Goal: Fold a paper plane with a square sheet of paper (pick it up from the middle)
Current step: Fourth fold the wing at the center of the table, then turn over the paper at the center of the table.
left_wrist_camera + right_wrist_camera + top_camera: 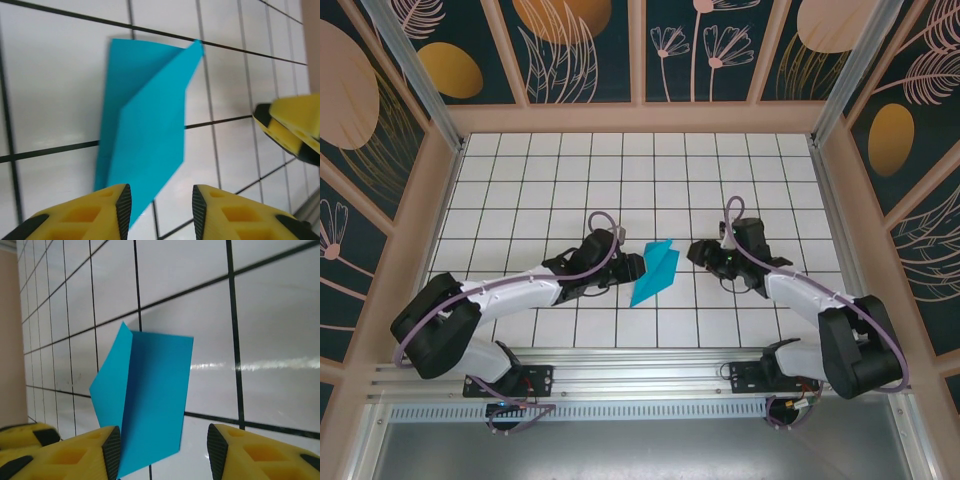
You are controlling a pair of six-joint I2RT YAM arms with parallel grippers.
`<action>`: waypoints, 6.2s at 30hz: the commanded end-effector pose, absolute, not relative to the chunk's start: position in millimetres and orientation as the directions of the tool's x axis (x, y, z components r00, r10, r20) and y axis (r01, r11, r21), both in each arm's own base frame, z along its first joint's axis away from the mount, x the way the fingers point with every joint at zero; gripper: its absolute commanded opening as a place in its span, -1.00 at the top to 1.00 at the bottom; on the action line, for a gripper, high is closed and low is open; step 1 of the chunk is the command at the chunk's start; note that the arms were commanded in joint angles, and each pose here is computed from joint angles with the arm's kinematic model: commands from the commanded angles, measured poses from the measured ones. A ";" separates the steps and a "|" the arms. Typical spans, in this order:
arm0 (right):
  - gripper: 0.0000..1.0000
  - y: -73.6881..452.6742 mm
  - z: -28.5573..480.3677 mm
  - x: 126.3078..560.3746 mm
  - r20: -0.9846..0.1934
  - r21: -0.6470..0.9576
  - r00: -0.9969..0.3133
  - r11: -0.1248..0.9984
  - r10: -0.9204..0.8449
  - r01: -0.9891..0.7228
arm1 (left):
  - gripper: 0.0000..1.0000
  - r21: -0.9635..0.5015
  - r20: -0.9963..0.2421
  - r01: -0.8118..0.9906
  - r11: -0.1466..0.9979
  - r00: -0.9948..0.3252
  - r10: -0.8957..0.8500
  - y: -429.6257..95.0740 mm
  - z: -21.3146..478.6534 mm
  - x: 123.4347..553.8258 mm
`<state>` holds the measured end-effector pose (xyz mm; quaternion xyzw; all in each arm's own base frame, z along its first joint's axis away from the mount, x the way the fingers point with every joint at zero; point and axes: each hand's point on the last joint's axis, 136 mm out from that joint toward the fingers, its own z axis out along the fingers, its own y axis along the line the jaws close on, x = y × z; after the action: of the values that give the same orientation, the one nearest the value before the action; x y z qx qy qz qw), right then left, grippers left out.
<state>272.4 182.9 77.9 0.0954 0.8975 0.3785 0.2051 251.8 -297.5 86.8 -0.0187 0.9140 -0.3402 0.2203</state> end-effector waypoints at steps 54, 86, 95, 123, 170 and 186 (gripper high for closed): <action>0.05 257.4 42.6 249.4 -0.098 0.759 -0.968 0.647 0.230 0.077 | 0.35 -0.536 -0.215 0.056 0.842 -0.974 -0.072 -304.0 5.1 241.9; 0.05 262.1 38.6 255.3 -0.066 0.749 -0.964 0.651 0.258 0.123 | 0.44 -0.578 -0.171 0.048 0.815 -0.983 -0.063 -311.0 1.2 233.8; 0.02 268.1 50.1 263.1 -0.095 0.774 -0.962 0.627 0.256 0.091 | 0.44 -0.588 -0.161 0.050 0.807 -0.985 -0.057 -313.1 0.9 231.9; 0.00 239.3 43.9 289.7 -0.174 0.697 -0.941 0.711 0.290 0.090 | 0.44 -0.634 -0.146 0.023 0.773 -0.985 -0.090 -319.4 7.6 231.0; 0.09 268.0 41.3 282.6 -0.190 0.771 -0.975 0.632 0.115 -0.076 | 0.47 -0.671 -0.132 0.027 0.741 -0.988 -0.083 -330.4 10.6 224.6; 0.30 285.0 46.1 295.5 -0.206 0.813 -0.975 0.569 0.088 -0.120 | 0.47 -0.712 -0.126 0.022 0.702 -0.987 -0.097 -336.7 18.8 225.1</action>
<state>287.0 275.1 36.3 0.0043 0.8906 0.4437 0.1000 250.6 -306.7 17.7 -0.0577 0.9333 -0.3319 0.1243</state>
